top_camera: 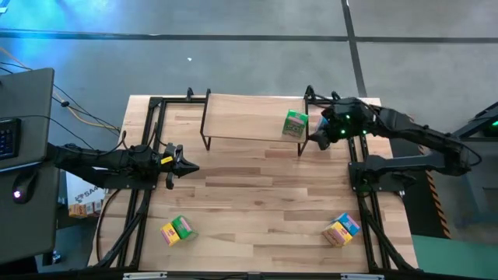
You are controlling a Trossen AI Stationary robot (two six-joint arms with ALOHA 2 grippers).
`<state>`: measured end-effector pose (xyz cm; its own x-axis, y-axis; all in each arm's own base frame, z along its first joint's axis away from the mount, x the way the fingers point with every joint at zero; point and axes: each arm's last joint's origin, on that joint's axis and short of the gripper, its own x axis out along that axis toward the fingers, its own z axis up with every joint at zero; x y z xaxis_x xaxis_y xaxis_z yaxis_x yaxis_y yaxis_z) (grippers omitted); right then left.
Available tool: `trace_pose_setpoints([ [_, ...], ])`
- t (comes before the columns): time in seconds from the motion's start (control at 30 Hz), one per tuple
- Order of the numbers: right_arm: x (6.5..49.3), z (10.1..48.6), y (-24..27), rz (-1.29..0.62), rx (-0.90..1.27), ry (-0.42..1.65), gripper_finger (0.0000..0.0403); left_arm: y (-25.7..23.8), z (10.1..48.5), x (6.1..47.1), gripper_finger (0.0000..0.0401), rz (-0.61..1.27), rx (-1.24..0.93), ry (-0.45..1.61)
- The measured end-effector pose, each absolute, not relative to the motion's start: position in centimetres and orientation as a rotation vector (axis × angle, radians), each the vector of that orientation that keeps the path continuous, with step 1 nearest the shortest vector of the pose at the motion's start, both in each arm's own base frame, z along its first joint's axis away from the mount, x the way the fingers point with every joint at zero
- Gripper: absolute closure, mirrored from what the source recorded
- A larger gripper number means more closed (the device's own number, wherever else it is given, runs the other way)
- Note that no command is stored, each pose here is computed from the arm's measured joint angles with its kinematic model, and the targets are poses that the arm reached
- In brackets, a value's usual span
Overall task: Stack cereal on shelf
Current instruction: Put the top green cereal box on the shelf
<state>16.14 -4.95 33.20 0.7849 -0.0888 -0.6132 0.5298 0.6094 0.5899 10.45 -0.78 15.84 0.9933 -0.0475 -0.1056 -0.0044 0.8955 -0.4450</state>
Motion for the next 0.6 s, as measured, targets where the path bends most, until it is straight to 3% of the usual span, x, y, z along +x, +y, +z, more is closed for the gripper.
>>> trace_pose_setpoints([
  [0.2, 17.8, 31.6, -3.7, -0.403, 0.947, 0.442, 0.0399, -0.8, 15.8, 10.4, 0.0398, -0.022, -0.461, 0.115],
  [0.6, 19.6, 29.9, -4.0, -0.631, 0.917, 0.423, 0.0402, -0.8, 15.8, 10.4, 0.0398, -0.023, -0.461, 0.115],
])
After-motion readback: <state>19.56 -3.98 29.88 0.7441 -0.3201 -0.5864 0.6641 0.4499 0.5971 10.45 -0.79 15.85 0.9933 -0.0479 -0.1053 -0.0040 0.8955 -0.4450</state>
